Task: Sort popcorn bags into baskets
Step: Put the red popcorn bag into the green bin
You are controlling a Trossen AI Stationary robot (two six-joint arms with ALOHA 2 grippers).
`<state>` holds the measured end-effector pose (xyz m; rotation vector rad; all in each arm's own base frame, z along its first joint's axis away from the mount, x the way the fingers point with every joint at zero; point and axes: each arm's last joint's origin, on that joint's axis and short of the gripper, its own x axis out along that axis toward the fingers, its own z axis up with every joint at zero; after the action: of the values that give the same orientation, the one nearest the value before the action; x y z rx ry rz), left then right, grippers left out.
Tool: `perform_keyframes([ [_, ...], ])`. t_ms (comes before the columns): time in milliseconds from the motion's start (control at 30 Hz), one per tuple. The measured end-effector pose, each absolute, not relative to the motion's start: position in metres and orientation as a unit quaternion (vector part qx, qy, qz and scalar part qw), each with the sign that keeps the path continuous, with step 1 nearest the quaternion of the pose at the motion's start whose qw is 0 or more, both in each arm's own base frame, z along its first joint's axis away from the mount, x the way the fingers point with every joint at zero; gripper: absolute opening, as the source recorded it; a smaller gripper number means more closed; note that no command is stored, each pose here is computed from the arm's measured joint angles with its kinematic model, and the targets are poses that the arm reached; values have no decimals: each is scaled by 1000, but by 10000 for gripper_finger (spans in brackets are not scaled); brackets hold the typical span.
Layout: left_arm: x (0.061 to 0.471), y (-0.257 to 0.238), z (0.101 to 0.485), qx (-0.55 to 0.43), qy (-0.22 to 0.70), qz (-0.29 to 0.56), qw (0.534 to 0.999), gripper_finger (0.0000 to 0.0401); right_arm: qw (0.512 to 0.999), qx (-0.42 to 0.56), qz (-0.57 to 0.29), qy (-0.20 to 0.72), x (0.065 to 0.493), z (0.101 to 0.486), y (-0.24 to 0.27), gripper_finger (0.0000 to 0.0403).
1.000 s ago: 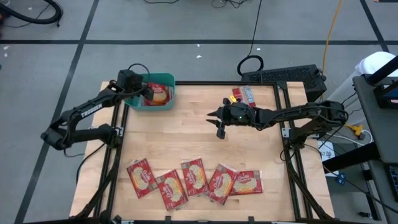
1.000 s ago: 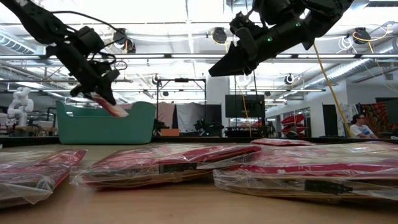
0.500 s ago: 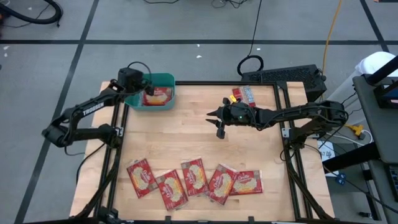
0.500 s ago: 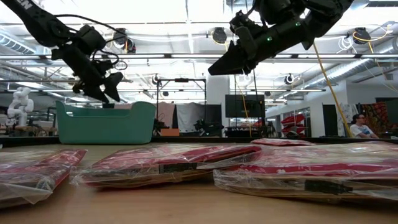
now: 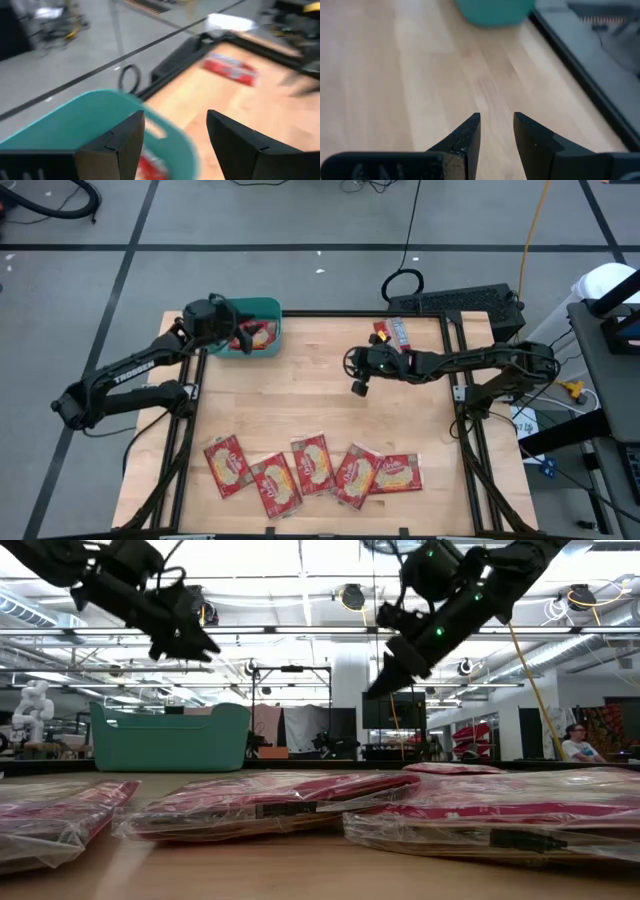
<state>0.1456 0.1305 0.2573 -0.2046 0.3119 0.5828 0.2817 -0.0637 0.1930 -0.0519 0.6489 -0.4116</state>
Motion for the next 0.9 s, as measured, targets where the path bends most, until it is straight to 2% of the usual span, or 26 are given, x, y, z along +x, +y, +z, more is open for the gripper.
perform_keyframes([
  [233,167,99,258,-60,168,188,966,192,880,-6,-209,427,262,176,-79,122],
  [467,190,72,249,-48,195,108,974,180,837,-26,-221,500,245,169,-95,158],
  [600,202,56,240,-33,220,95,970,179,813,-23,-225,537,234,165,-102,180],
  [800,222,36,232,-19,213,78,974,179,748,-124,-238,607,222,162,-107,204],
  [900,233,29,231,-8,192,60,980,179,741,-142,-240,611,221,163,-109,205],
])
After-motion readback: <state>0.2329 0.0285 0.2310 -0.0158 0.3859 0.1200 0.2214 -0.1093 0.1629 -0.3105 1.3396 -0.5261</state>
